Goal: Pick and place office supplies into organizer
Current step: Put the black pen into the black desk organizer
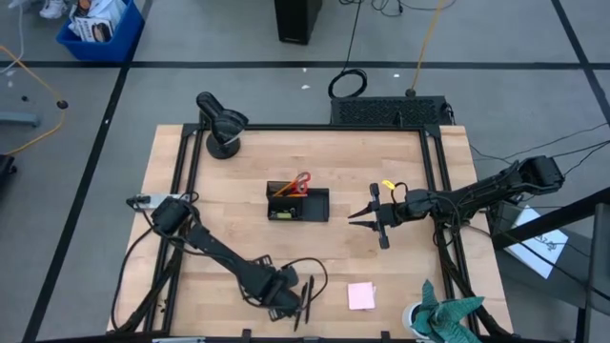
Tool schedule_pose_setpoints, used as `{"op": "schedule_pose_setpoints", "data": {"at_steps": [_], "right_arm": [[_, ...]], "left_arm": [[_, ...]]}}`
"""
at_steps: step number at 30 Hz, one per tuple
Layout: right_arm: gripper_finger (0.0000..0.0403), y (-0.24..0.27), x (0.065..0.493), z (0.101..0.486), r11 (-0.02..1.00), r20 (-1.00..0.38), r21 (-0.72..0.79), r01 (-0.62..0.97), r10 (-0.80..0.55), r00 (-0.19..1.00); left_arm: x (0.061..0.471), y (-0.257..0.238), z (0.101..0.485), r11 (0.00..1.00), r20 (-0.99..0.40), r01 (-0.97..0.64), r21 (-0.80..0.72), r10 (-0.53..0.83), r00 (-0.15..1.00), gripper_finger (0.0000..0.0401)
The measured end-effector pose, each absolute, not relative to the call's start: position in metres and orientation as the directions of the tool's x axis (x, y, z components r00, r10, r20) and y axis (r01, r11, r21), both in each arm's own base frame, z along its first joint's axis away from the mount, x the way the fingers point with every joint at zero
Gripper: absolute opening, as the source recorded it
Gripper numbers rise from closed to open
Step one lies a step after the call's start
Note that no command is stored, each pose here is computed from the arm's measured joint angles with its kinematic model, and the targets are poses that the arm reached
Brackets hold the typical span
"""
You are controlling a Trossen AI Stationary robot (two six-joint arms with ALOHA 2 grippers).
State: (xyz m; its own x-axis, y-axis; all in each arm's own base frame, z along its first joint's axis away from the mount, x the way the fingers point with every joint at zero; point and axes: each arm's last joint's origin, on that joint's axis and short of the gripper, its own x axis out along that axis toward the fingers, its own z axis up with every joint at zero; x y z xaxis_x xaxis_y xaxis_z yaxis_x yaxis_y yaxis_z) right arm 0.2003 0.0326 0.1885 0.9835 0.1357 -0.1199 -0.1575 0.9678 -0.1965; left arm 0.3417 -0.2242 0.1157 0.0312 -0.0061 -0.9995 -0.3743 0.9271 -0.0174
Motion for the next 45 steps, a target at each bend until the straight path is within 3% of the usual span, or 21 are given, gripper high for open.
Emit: {"op": "schedule_pose_setpoints", "data": {"at_steps": [9, 15, 23, 28, 35, 41, 45], "right_arm": [[0.0055, 0.033, 0.2, 0.189, 0.966, -0.12, -0.204, -0.158, 0.135, 0.983], [0.0058, 0.033, 0.2, 0.189, 0.967, -0.12, -0.198, -0.157, 0.135, 0.984], [0.0059, 0.033, 0.2, 0.189, 0.97, -0.111, -0.186, -0.156, 0.137, 0.984], [0.0059, 0.033, 0.2, 0.19, 0.972, -0.1, -0.177, -0.155, 0.139, 0.985], [0.0059, 0.033, 0.2, 0.191, 0.973, -0.097, -0.173, -0.154, 0.139, 0.986], [0.0059, 0.033, 0.201, 0.191, 0.973, -0.089, -0.173, -0.153, 0.14, 0.986], [0.0059, 0.033, 0.201, 0.193, 0.973, -0.077, -0.176, -0.151, 0.14, 0.987]], "left_arm": [[0.347, -0.226, 0.115, 0.942, -0.996, -0.326, -0.076, -0.055, 0.074, 0.0083], [0.346, -0.229, 0.119, 0.945, -0.986, -0.325, -0.024, 0.031, 0.162, 0.003], [0.338, -0.226, 0.137, 0.908, -0.882, -0.377, 0.181, 0.32, 0.347, 0.0031], [0.331, -0.222, 0.17, 0.866, -0.77, -0.452, 0.215, 0.435, 0.466, 0.0032], [0.302, -0.191, 0.219, 0.767, -0.486, -0.573, 0.289, 0.633, 0.602, 0.0032], [0.274, -0.115, 0.251, 0.697, -0.391, -0.671, 0.252, 0.708, 0.589, 0.0032], [0.276, -0.066, 0.262, 0.831, -0.425, -0.522, 0.19, 0.549, 0.72, 0.0032]]}}
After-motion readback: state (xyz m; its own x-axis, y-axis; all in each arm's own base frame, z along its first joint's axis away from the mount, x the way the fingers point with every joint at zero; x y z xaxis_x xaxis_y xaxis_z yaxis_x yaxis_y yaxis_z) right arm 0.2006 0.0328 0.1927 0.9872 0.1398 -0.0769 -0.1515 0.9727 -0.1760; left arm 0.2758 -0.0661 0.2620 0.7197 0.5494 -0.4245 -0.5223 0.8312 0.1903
